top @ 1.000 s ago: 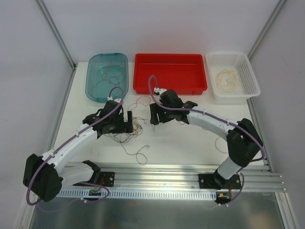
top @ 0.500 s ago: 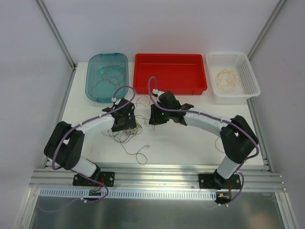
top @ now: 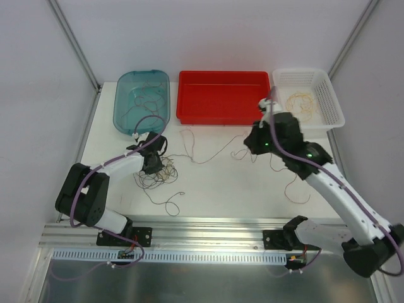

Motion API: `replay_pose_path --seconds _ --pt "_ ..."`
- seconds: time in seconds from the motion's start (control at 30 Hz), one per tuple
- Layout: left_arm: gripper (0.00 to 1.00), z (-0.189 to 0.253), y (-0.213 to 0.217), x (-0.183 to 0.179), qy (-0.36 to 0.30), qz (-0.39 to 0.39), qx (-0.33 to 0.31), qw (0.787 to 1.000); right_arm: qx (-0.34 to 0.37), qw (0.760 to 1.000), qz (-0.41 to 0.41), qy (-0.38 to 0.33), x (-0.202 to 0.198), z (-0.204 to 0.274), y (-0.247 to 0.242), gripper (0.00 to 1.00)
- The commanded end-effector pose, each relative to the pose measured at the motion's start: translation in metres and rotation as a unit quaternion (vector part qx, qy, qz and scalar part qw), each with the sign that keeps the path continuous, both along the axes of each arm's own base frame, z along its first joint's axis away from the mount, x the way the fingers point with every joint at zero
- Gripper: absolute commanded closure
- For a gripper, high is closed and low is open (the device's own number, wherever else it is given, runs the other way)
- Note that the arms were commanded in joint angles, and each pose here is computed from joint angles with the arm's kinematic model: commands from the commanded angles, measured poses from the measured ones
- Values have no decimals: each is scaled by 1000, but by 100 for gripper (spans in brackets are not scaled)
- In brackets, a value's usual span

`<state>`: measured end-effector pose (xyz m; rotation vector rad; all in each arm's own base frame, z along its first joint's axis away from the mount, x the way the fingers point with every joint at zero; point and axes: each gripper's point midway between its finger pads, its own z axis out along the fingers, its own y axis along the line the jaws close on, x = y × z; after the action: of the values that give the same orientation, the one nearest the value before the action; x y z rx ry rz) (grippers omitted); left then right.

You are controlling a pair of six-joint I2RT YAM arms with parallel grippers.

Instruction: Untangle the cables

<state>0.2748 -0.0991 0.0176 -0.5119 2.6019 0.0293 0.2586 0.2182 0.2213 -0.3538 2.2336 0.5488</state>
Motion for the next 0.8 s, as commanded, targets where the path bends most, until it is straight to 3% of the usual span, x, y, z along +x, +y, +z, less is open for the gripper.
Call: replay_pose_path --seconds 0.0,0.23,0.53,0.77 --pt "97 2 24 -7 -4 43 2 999 -19 995 -60 -78 -13 73 -68 99" --pt "97 4 53 -17 -14 88 0 996 27 971 -127 -201 -37 177 -126 99" --pt "97 -5 75 -29 -1 125 2 992 86 936 -136 -312 -55 283 -138 99" --pt "97 -9 76 -32 9 137 -12 991 127 921 -115 -350 -59 336 -128 99"
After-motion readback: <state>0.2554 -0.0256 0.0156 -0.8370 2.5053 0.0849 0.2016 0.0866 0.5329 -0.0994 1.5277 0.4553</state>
